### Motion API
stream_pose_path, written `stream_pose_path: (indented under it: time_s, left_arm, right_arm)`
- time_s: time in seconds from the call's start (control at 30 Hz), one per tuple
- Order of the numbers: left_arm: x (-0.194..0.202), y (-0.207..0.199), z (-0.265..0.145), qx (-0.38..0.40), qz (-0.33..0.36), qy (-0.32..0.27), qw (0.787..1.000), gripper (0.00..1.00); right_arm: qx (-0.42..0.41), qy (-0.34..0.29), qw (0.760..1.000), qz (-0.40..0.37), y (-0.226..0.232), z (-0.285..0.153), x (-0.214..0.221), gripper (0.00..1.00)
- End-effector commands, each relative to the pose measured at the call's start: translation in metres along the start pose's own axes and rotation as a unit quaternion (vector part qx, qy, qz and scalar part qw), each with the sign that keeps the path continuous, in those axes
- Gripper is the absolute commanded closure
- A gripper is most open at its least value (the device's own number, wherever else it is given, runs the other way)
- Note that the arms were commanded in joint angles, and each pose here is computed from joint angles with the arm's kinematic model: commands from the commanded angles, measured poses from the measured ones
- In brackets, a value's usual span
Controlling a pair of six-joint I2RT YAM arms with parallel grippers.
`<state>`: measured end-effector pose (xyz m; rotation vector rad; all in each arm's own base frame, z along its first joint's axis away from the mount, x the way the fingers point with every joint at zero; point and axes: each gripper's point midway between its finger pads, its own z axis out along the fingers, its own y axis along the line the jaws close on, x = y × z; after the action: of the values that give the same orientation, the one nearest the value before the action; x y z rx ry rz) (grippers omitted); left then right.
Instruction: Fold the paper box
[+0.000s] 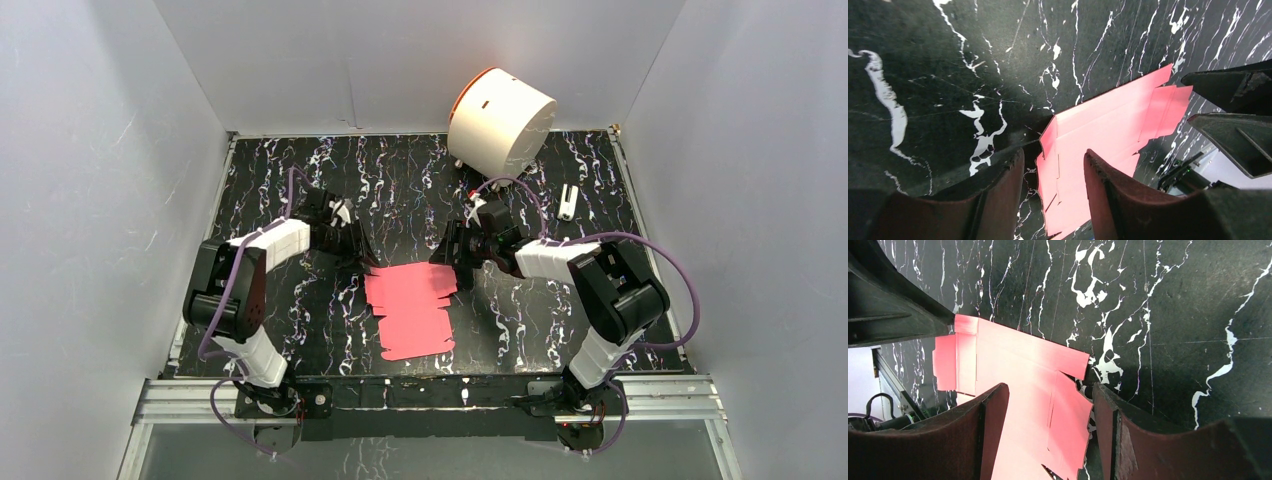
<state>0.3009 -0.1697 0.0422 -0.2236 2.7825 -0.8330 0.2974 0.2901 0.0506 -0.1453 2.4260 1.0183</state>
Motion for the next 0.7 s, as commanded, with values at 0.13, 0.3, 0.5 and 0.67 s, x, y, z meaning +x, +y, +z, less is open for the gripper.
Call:
stream_pose_path:
  time_s: [0.13, 0.3, 0.5, 0.67]
  left_arm:
    - [0.004, -0.016, 0.003, 0.052, -0.004, 0.043, 0.998, 0.57]
    - [0.009, -0.013, 0.012, 0.059, -0.015, 0.064, 0.996, 0.62]
    - [0.005, -0.018, 0.008, 0.066, -0.001, 0.058, 0.996, 0.91]
    - [0.005, -0.023, -0.005, 0.072, 0.029, 0.039, 0.996, 1.0]
  right_arm:
    - [-0.034, -0.034, 0.999, -0.023, 0.017, -0.008, -0.016, 0.28]
    - [-0.033, -0.032, 0.999, -0.023, 0.015, -0.007, -0.014, 0.29]
    - [-0.026, -0.033, 0.999, -0.026, 0.01, -0.006, -0.013, 0.28]
    - [-0.022, -0.028, 0.999, -0.027, 0.009, -0.006, -0.015, 0.28]
